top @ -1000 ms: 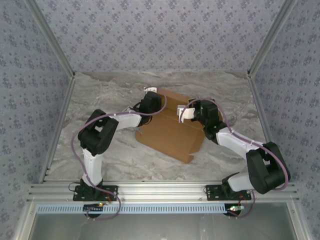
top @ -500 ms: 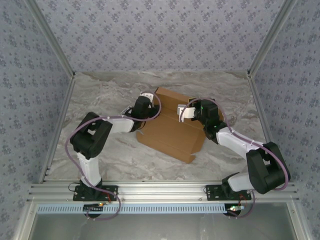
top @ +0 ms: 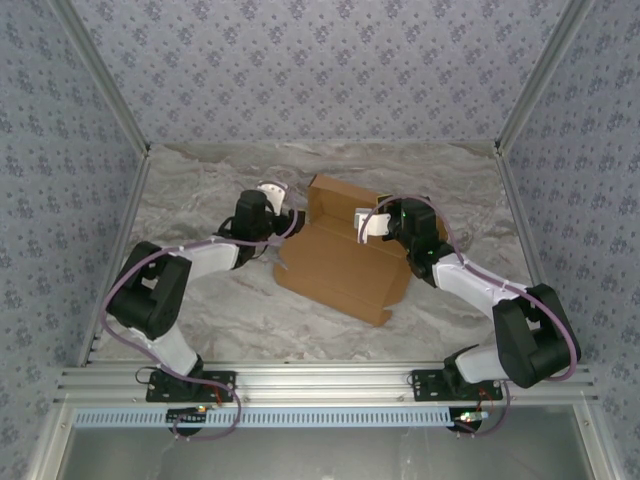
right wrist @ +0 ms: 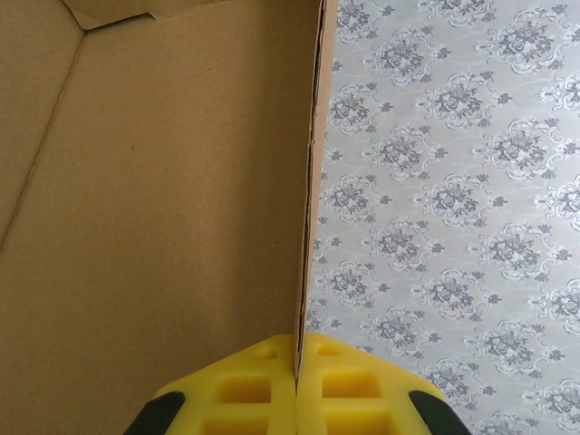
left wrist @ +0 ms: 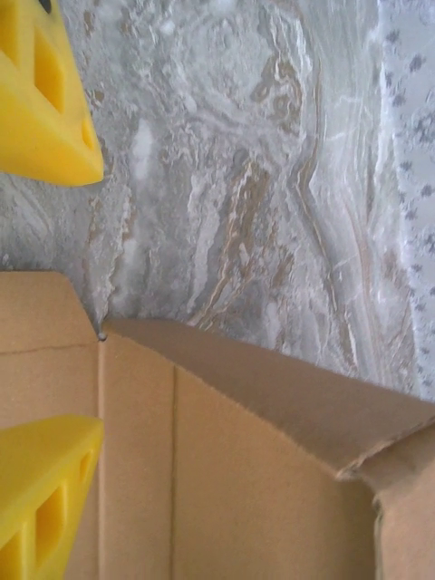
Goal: Fold the paper box
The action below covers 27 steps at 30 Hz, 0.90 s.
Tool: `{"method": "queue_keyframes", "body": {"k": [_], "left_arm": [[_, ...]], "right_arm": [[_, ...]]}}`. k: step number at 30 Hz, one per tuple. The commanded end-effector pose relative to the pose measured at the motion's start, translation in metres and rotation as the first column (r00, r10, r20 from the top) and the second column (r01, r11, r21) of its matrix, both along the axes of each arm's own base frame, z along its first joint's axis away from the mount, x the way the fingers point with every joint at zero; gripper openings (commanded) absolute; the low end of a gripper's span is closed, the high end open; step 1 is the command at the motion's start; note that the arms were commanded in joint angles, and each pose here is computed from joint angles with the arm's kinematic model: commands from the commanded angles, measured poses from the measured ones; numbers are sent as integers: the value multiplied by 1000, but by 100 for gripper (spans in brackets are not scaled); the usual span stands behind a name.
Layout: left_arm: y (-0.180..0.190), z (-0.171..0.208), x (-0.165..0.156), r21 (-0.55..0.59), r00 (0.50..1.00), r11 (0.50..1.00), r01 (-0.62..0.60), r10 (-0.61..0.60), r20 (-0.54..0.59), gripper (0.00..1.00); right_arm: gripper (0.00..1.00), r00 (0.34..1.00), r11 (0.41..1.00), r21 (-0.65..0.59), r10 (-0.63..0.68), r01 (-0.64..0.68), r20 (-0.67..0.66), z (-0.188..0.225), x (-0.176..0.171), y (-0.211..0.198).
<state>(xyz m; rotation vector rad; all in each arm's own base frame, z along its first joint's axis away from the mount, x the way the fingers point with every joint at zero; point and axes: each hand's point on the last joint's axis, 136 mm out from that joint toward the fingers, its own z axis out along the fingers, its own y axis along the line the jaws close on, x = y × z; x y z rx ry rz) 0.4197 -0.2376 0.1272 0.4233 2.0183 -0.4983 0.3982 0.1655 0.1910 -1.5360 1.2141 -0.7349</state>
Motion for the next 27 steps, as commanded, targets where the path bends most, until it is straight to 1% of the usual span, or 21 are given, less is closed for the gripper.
{"method": "queue_keyframes", "body": {"k": [1,9,15,21,27], "left_arm": [[-18,4,7,6,997,997,76,-76,11,67],[-38,-12,29,-52,995,994,96,-96,-6,68],[-44,-18,32,-92,994,990,104,-106,-12,68],[-48,-7,35,-91,991,987,134,-132,35,63],[-54,3,41,-77,983,983,164,-156,96,56]], "right_arm": [[0,998,1000,-26,-8,7,-56,-12,-2,-2],[0,998,1000,-29,-9,8,-61,-13,-2,-2],[0,998,1000,-28,-12,10,-64,-12,-2,-3],[0,998,1000,-26,-10,9,-66,-13,-1,-3],[0,998,1000,-27,-13,11,-64,-12,-2,-4]]}}
